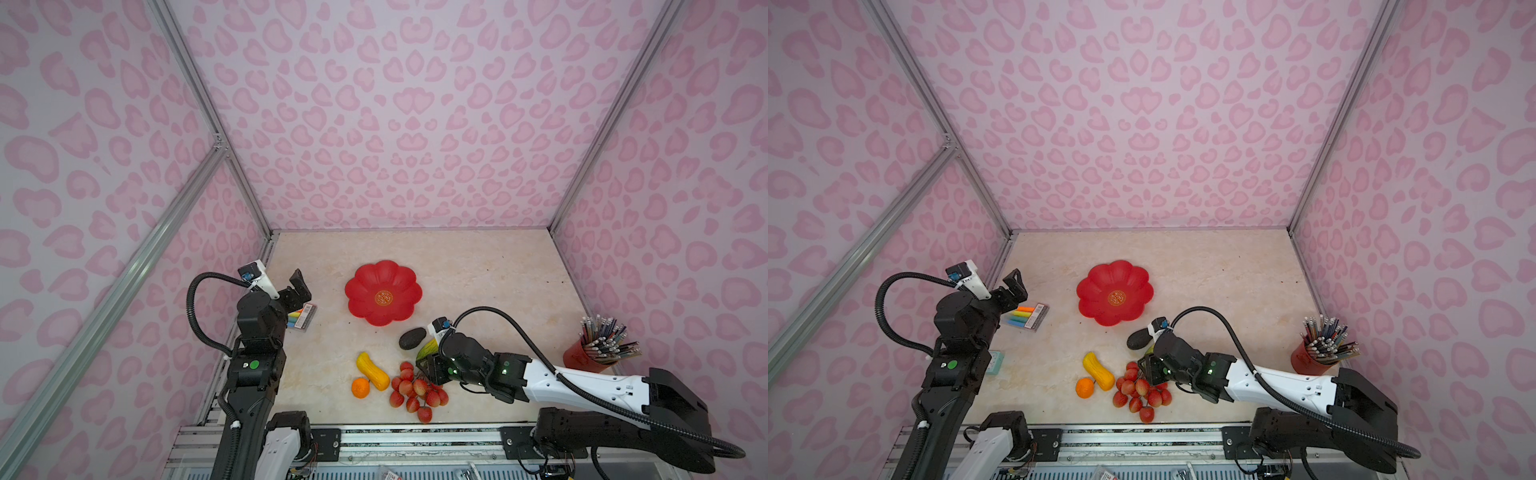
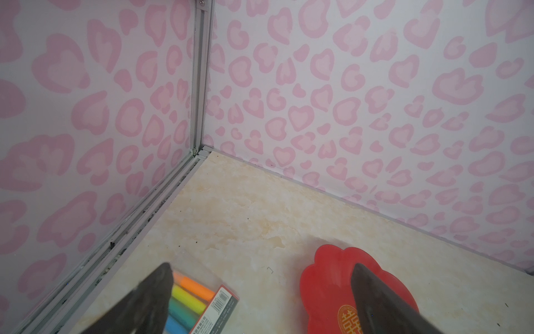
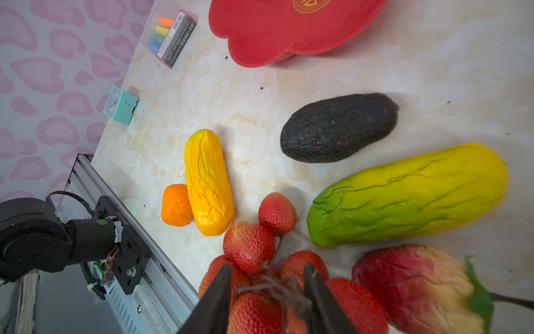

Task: Place and organize the fake fruits in the fruit bowl
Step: 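Grasp the bunch of red lychees with the right gripper, then carry the lychees into the red bowl and release with the right gripper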

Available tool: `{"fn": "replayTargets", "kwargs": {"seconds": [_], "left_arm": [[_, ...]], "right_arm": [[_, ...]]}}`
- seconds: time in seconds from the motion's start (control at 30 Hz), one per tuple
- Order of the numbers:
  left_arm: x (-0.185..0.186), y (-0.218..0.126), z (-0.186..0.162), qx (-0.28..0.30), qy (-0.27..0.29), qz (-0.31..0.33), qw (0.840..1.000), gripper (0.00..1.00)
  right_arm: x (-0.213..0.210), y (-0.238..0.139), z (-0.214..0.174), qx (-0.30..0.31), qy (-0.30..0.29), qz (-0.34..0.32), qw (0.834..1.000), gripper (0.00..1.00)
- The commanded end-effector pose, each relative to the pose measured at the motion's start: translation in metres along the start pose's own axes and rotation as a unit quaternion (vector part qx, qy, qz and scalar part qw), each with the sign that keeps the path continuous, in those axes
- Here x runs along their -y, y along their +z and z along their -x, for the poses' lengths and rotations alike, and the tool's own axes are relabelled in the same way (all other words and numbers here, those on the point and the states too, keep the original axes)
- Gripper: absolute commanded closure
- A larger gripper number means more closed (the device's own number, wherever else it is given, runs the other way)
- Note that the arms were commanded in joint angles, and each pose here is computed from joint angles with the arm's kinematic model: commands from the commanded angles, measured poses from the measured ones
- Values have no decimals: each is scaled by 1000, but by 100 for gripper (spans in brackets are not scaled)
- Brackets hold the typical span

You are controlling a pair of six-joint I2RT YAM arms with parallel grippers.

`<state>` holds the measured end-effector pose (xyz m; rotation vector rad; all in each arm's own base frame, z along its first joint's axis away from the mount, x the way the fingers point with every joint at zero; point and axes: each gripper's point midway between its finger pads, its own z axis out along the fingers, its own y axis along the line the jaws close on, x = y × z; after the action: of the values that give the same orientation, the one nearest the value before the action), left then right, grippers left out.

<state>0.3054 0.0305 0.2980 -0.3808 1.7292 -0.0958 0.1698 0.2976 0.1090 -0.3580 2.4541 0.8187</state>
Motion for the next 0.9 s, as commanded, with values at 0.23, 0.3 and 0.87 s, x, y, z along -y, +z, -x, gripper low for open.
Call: {"fn": "replayTargets", "kwargs": {"seconds": [0.23,0.3,0.87], "left_arm": [[1,-3,4,7,3,-5,1000,3],[1,-3,4,6,4,-5,1000,4],[1,-1,1,-1,3,-5,1000,3]], "right_arm": [[1,10,6,3,-21,-29,999,100],[-5,6,14,11,-32,-27,999,100],[-60,-37,123,101,-62,40,992,100]]}}
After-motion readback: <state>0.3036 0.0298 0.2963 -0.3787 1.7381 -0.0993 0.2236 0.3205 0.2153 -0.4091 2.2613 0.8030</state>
